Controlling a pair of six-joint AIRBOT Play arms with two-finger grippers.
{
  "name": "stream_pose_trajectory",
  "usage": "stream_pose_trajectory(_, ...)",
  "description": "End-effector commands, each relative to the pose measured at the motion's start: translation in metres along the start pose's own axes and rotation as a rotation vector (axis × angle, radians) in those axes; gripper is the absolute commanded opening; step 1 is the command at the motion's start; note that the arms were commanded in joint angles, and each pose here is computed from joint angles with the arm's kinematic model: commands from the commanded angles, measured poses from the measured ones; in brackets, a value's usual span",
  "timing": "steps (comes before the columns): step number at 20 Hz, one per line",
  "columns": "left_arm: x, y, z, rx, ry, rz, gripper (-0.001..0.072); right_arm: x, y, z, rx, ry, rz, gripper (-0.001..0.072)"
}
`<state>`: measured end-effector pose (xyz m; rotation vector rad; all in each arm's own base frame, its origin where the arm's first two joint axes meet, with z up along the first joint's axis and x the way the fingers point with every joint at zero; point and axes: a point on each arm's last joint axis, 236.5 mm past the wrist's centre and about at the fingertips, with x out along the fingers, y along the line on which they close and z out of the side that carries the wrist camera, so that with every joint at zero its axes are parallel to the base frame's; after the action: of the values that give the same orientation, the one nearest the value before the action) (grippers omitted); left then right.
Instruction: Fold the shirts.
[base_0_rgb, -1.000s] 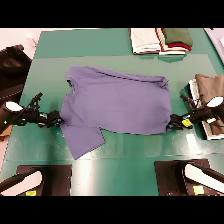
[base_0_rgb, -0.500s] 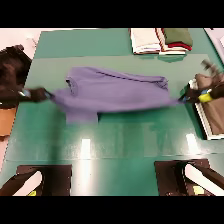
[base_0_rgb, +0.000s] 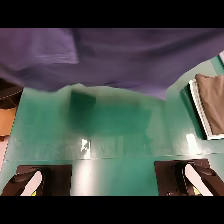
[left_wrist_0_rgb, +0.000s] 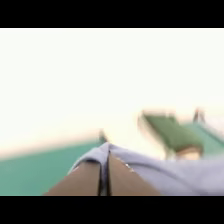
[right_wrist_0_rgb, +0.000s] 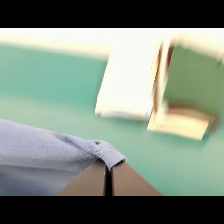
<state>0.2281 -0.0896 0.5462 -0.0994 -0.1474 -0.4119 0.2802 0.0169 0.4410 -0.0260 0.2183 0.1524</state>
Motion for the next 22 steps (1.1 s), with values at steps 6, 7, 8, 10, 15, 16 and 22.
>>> stream_pose_trajectory(6, -0.02, 0.011, 0.033, 0.045, -0.062, 0.116, 0.0025, -0.022, -0.011, 0.021, -0.012, 0.038, -0.078, 0.0016)
stream_pose_trajectory(7, 0.0, 0.026, 0.006, 0.003, 0.018, 0.115, 0.0026, -0.003, -0.018, 0.003, 0.013, 0.11, -0.065, 0.0017)
stream_pose_trajectory(8, 0.02, 0.042, -0.024, -0.042, 0.105, 0.115, 0.0026, 0.018, -0.025, -0.017, 0.043, 0.183, -0.051, 0.0017)
stream_pose_trajectory(10, 0.06, 0.079, -0.1, -0.143, 0.309, 0.126, 0.0026, 0.063, -0.042, -0.066, 0.113, 0.343, -0.025, 0.0016)
stream_pose_trajectory(15, 0.123, 0.151, -0.331, -0.425, 0.798, 0.127, 0.0026, 0.17, -0.053, -0.236, 0.229, 0.794, 0.056, 0.0017)
stream_pose_trajectory(16, 0.128, 0.158, -0.374, -0.464, 0.879, 0.125, 0.0027, 0.185, -0.051, -0.267, 0.238, 0.865, 0.063, 0.0017)
stream_pose_trajectory(22, 0.167, 0.16, -0.551, -0.542, 1.118, 0.085, 0.0026, 0.262, -0.042, -0.364, 0.327, 1.032, 0.083, 0.0017)
